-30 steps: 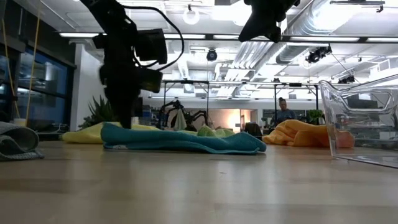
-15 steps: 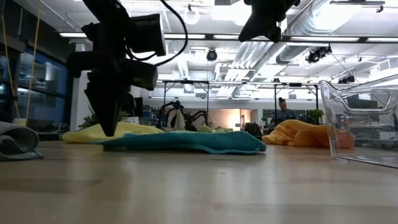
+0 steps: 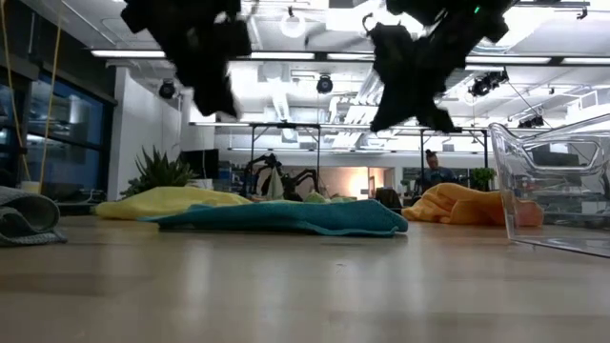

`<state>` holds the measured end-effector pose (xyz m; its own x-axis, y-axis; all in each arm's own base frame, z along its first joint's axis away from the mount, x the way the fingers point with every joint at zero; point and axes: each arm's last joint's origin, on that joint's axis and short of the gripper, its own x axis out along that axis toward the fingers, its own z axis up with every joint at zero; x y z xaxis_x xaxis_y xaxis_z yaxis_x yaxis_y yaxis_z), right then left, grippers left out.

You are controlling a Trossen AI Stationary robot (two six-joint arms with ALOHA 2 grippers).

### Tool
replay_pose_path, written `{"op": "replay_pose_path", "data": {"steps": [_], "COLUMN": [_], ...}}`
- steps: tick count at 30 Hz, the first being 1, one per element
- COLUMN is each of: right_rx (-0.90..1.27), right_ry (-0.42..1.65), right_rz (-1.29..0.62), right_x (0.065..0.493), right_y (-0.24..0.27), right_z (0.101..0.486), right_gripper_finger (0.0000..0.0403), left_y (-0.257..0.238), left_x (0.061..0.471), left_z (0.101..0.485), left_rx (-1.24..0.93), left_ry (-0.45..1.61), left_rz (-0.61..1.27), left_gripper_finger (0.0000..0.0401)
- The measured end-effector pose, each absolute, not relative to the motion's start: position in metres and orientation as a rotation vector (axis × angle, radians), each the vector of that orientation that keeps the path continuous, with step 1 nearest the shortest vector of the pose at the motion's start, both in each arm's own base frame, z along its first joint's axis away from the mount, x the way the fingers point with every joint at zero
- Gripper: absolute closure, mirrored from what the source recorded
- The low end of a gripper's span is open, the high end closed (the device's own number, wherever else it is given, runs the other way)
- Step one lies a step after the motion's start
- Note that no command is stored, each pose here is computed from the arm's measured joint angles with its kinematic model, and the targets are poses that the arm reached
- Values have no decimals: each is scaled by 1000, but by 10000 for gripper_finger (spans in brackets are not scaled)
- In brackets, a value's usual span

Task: Fold microfiber towels
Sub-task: Fold the blue microfiber cloth

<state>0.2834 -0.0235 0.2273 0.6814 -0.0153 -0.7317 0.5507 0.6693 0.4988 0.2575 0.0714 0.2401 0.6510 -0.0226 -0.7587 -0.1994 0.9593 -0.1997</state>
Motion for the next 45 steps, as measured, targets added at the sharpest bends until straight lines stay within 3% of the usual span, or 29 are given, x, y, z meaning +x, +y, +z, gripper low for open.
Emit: {"op": "replay_pose_path", "data": {"steps": [5,16,34,37,40,45], "right_rx": [873,984,969,959,910,905], "right_ry": [907,915,1085,995,865,912], "right_rz": [-317,-339,-148,-147,-215,-371], "right_x": [305,332,327,327,325,317], "right_y": [-25,-25,33,31,19,-9], "right_z": [184,134,132,149,172,163], "right_gripper_finger": [403,403,403,403,403,403], "left_y": [86,95,102,102,102,104], "left_x": [252,267,287,287,288,293], "left_z": [262,222,154,150,150,149], "left_rx": [-260,-336,-385,-384,-385,-386], "left_ry": [689,868,1102,1123,1117,1071], "left_rz": [152,194,199,194,189,195], "left_gripper_finger": [401,401,401,401,401,401]}}
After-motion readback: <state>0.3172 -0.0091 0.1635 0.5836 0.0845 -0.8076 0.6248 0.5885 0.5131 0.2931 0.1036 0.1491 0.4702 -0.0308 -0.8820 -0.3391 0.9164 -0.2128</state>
